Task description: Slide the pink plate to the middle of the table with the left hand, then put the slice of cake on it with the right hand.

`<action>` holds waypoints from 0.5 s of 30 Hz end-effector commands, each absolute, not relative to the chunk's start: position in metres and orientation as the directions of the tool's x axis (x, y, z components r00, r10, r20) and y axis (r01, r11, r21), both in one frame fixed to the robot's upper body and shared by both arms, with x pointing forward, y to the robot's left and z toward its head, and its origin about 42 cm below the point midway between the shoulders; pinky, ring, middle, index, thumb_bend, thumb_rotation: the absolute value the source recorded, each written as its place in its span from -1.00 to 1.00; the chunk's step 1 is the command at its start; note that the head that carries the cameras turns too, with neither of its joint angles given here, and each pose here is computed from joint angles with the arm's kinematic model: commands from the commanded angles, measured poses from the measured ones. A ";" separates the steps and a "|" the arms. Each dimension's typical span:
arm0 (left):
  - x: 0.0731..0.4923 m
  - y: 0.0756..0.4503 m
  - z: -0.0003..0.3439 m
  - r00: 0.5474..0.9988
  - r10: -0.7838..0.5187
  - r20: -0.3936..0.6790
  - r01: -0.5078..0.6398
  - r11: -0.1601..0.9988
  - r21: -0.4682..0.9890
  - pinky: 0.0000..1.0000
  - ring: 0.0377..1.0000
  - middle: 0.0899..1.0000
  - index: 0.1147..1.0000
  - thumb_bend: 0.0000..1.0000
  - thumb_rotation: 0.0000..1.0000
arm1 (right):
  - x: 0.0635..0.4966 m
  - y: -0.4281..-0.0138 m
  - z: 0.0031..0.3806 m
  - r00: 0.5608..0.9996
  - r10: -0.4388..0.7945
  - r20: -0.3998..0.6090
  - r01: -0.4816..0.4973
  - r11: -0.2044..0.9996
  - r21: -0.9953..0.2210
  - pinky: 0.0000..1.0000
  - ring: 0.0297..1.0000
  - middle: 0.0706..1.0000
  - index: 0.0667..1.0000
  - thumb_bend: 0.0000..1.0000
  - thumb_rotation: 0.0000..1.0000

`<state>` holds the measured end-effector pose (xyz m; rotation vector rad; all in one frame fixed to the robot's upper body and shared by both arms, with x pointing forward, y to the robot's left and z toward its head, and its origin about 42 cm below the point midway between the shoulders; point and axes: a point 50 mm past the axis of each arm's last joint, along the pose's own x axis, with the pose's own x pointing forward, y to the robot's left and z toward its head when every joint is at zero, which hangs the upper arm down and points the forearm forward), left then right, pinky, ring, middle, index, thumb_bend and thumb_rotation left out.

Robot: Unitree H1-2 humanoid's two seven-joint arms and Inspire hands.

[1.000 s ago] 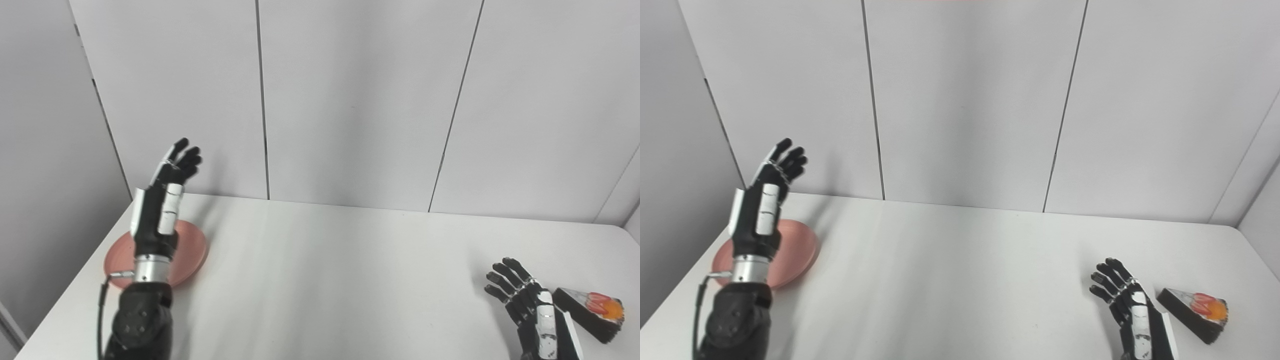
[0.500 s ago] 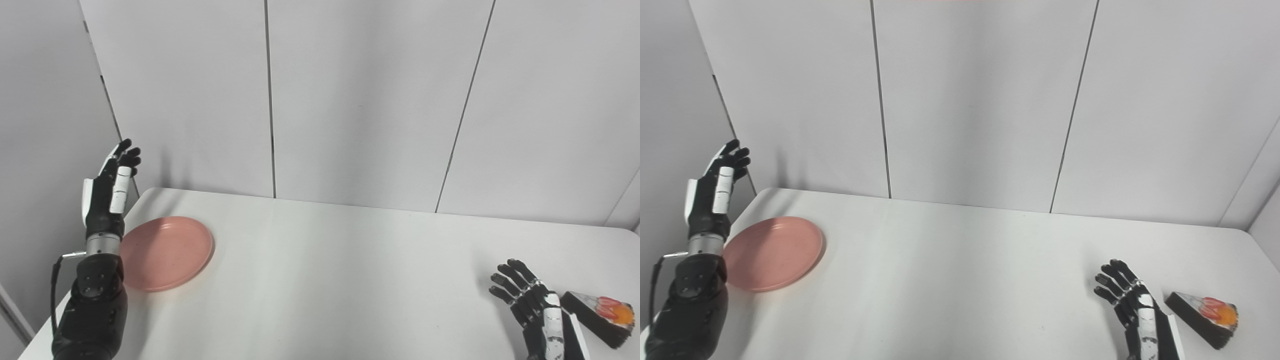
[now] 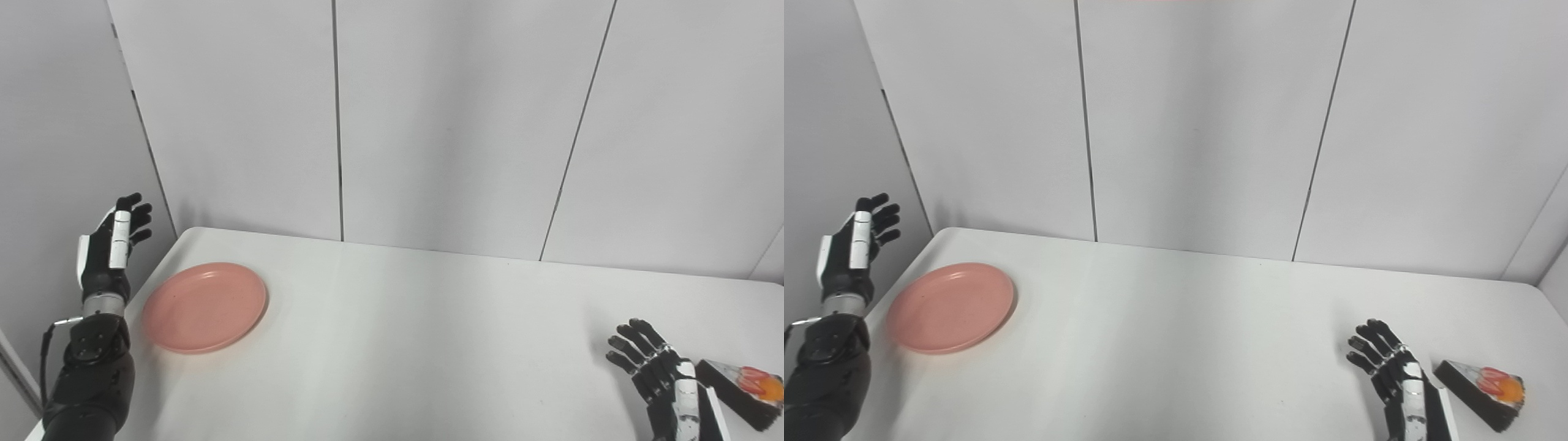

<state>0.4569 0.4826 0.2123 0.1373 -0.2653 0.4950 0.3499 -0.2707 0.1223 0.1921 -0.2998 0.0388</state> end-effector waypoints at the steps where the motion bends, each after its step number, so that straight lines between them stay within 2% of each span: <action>1: 0.463 0.494 0.246 0.812 0.451 0.372 -0.510 0.857 0.074 0.60 0.62 0.56 0.55 0.53 0.96 | 0.308 -0.271 0.055 0.995 -0.018 0.095 -0.005 0.972 0.235 0.53 0.54 0.55 0.52 0.72 0.84; 3: 0.462 0.495 0.239 0.817 0.459 0.350 -0.506 0.861 0.051 0.61 0.62 0.56 0.54 0.50 0.95 | 0.307 -0.271 0.056 0.995 -0.018 0.097 -0.005 0.972 0.233 0.53 0.54 0.55 0.51 0.71 0.84; 5: 0.461 0.495 0.230 0.825 0.465 0.321 -0.497 0.868 0.020 0.67 0.63 0.56 0.48 0.54 0.85 | 0.306 -0.271 0.057 0.995 -0.019 0.098 -0.004 0.973 0.229 0.51 0.53 0.55 0.52 0.72 0.84; 6: 0.460 0.496 0.226 0.829 0.465 0.310 -0.494 0.870 0.014 0.64 0.64 0.56 0.46 0.65 0.83 | 0.306 -0.271 0.058 0.995 -0.019 0.098 -0.004 0.974 0.227 0.51 0.53 0.55 0.52 0.73 0.85; 10: 0.456 0.491 0.208 0.840 0.472 0.268 -0.486 0.874 -0.015 0.59 0.63 0.59 0.49 0.62 0.82 | 0.304 -0.272 0.059 0.995 -0.019 0.097 -0.003 0.975 0.223 0.52 0.53 0.55 0.53 0.73 0.85; 15: 0.452 0.483 0.189 0.872 0.431 0.231 -0.441 0.898 -0.013 0.58 0.59 0.59 0.54 0.72 0.77 | 0.302 -0.272 0.061 0.995 -0.021 0.099 -0.001 0.976 0.216 0.51 0.53 0.55 0.54 0.74 0.86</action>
